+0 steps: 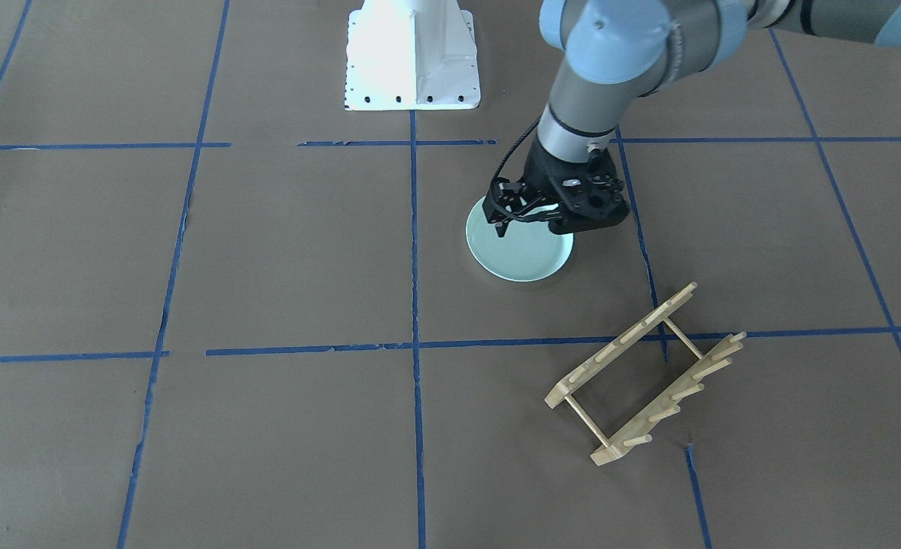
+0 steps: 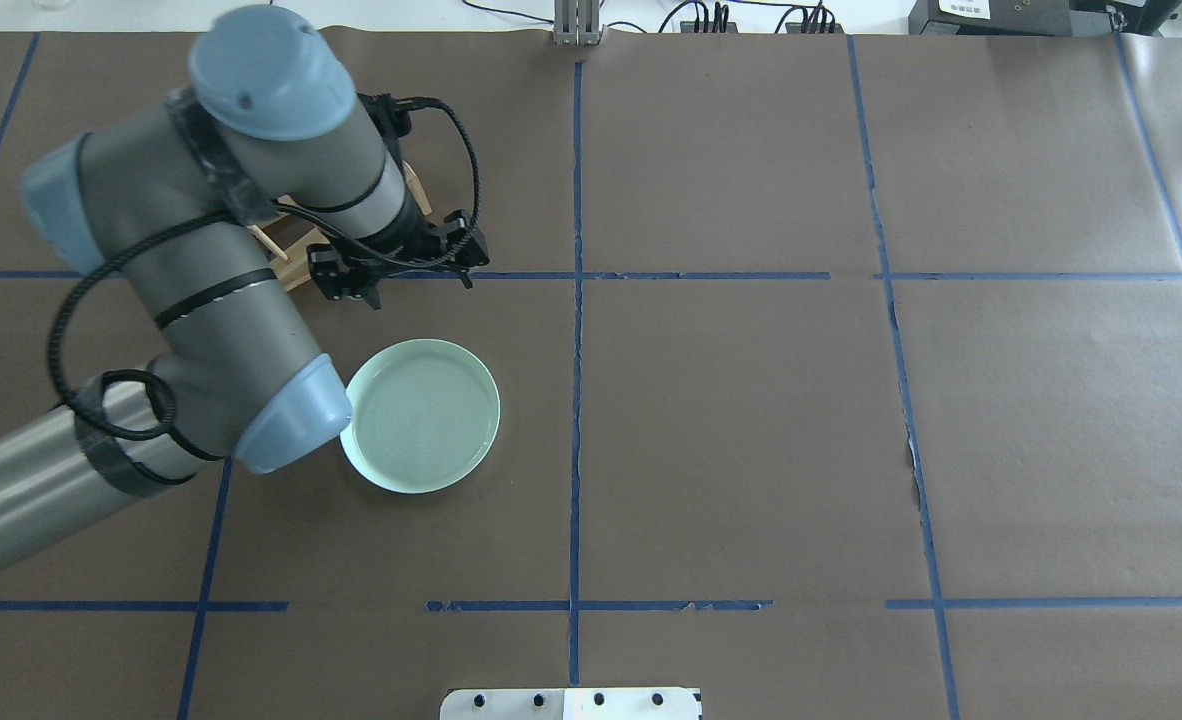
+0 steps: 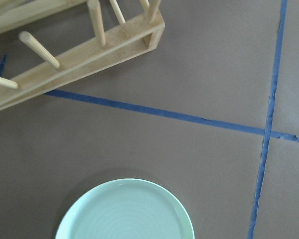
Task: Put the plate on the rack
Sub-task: 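Move the left gripper past the wooden rack down toward the pale green plate, then close the left gripper on the rim of the pale green plate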
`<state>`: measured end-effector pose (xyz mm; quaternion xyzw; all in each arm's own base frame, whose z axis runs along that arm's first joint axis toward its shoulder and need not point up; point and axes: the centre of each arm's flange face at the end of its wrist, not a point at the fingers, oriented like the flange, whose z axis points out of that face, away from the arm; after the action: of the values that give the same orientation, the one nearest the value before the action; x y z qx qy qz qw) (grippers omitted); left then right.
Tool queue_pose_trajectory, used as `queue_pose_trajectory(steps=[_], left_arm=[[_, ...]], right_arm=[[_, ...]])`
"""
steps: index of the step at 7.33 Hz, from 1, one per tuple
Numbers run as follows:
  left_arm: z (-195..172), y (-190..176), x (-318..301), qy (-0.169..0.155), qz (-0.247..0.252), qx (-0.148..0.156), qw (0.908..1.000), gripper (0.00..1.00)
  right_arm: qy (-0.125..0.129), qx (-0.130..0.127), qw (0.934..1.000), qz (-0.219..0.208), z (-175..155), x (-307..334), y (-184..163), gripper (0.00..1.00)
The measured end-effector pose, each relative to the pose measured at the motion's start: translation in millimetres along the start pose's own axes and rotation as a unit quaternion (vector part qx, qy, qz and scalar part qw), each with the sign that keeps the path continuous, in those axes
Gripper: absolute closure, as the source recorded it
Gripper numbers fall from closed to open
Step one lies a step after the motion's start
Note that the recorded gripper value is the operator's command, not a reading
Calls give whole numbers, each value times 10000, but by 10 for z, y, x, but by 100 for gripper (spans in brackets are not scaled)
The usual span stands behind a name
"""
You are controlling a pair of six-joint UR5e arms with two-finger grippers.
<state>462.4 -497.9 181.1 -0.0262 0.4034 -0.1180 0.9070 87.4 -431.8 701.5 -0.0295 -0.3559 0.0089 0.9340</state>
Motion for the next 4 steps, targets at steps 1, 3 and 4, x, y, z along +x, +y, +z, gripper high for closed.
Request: queue_pose_trajectory(steps=[1, 3, 4], left_arm=[[357, 95, 262, -316, -141, -31, 9994, 9], [958, 369, 487, -800, -170, -55, 9966, 40], [1145, 487, 518, -929, -170, -97, 9955, 52]], right_arm=[[0, 0, 10000, -1, 0, 0, 0, 0], [0, 1, 10000, -2, -1, 1, 0, 0], [0, 1, 10000, -2, -1, 1, 0, 0]])
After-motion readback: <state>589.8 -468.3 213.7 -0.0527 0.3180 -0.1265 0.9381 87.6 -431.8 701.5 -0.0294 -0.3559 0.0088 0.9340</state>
